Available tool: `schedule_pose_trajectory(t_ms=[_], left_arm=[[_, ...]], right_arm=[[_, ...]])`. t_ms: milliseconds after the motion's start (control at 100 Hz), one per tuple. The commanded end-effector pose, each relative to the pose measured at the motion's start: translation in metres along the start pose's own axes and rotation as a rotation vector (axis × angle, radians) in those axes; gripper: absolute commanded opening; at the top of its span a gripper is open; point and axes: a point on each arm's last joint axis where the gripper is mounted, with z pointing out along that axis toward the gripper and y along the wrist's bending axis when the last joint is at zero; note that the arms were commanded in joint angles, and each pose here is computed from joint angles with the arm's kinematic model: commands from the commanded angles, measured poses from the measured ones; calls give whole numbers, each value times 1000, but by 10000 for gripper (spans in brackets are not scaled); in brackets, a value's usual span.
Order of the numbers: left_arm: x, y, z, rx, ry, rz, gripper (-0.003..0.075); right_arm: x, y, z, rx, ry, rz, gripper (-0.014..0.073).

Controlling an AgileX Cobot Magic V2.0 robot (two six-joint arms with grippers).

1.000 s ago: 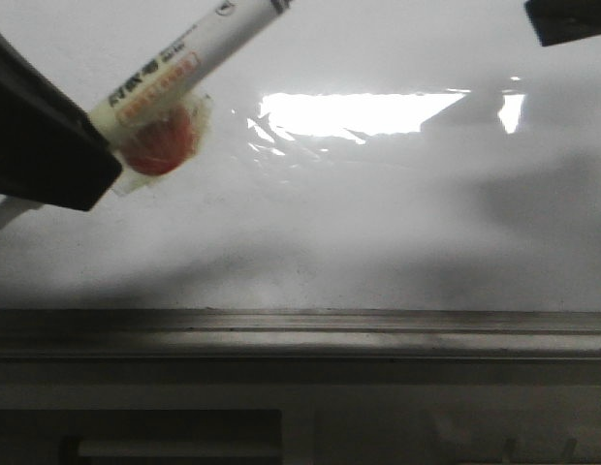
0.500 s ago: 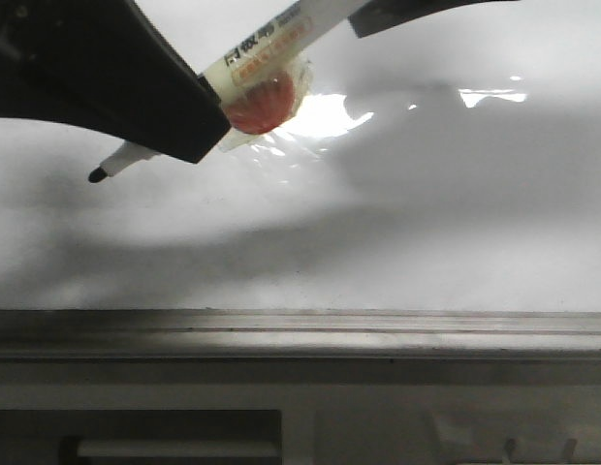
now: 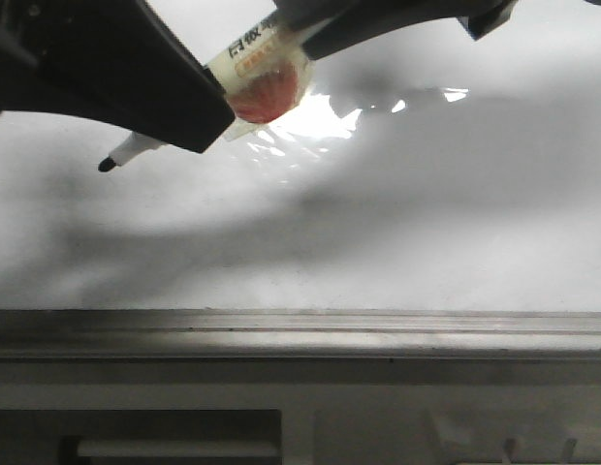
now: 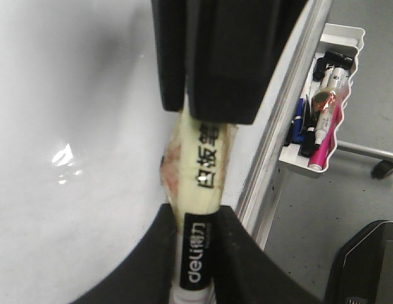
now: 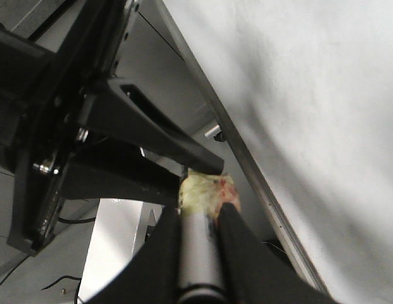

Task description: Write number 6 on whiteboard

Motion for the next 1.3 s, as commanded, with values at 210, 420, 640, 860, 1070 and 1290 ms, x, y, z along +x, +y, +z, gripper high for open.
schedule_pose_trajectory(t_ms=[210,420,640,860,1070,1290], left_arm=[[-21,5,-11,-43,-147,10,175],[-21,20,-32,-99,-215,-101,493],[-1,48,-77,-263,-330,-322,493],[41,54,-106,-458,-482,-558,493],[63,51,-117,-559,-550,-653,493],[66,50,-118,-573,-552,-653,491]], right_arm=[[-13,10,-9,0,-72,-73,-61],[-10,22,-22,65,-135,-112,-49],[23,45,-55,358,-340,-173,-49],[53,60,-74,492,-465,-195,-49],[54,46,-73,577,-492,-158,-49],[49,30,-74,685,-539,-113,-49]])
